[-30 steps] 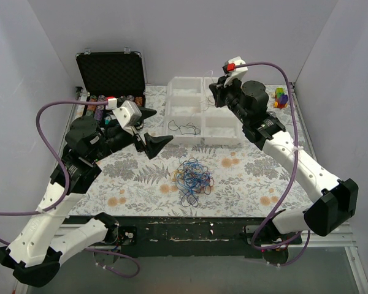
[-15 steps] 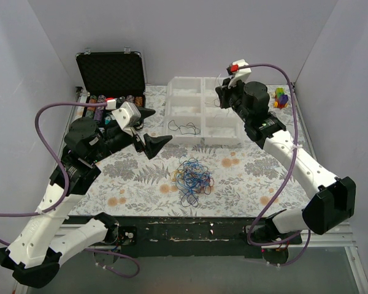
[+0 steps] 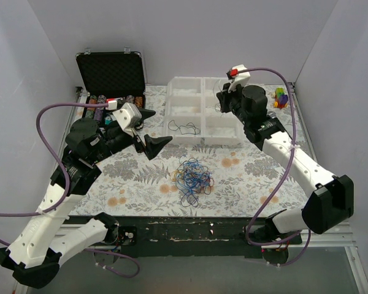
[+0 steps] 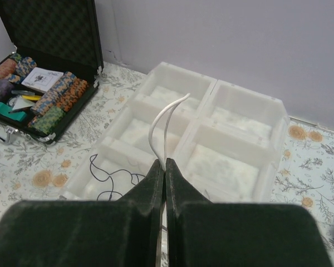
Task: Untangle the cables
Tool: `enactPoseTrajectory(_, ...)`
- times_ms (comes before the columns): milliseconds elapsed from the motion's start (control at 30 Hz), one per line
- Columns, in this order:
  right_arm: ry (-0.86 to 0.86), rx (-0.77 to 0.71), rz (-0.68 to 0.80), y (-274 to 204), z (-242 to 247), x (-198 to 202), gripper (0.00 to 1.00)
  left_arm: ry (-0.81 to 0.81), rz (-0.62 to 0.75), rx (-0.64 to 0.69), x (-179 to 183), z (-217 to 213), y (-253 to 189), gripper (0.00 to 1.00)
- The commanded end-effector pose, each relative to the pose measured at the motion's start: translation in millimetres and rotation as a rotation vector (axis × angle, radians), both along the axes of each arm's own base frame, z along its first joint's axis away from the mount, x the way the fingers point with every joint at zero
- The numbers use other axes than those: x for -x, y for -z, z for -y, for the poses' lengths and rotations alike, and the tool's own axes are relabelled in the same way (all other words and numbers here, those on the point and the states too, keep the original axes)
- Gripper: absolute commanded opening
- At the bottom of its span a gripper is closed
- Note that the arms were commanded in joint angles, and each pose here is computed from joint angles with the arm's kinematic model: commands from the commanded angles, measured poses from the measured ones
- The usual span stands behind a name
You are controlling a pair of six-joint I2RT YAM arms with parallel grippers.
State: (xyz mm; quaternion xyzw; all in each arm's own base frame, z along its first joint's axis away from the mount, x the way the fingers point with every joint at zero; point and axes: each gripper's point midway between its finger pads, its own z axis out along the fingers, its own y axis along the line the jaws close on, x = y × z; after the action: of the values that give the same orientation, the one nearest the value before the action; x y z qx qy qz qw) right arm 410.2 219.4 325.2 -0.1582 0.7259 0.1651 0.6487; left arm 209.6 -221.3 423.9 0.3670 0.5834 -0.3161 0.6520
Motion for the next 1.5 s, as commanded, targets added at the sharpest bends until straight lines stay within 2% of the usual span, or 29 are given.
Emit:
enactPoseTrajectory(0,0.036,-0.011,-0.012,13.2,4.6,-10.0,0.01,-0.01,0.029,0.006,2.7,-3.5,-4.7,0.98)
enactPoseTrajectory(400,0.161,0.108,-0.22,120.2,10.7,-45.9,0.01,-0.021,0.031,0.008,2.4,-5.4,-3.5,0.98)
enactPoseTrajectory(567,0.252,0.174,-0.286,150.8,22.9,-57.5,0.01,-0.03,0.042,0.008,3.3,-8.0,-5.9,0.98)
enactPoseTrajectory(800,0.307,0.223,-0.366,180.3,27.3,-66.6,0.01,-0.028,0.047,0.008,4.9,-8.7,-6.2,0.98)
enactPoseTrajectory(1133,0.333,0.268,-0.408,194.9,32.7,-68.1,0.02,-0.028,0.045,0.006,3.9,-8.0,-5.1,0.98)
enactPoseTrajectory(1167,0.344,0.271,-0.416,198.2,35.3,-66.0,0.06,-0.029,0.045,0.006,3.4,-8.2,-4.8,0.98)
enactPoseTrajectory(1267,0.34,0.278,-0.45,209.0,36.0,-60.1,0.28,-0.023,0.04,0.004,3.5,-6.8,-3.2,0.98)
enactPoseTrajectory(1467,0.325,0.251,-0.442,189.7,35.7,-51.6,0.53,-0.017,0.042,0.005,3.2,-5.4,-3.7,0.98)
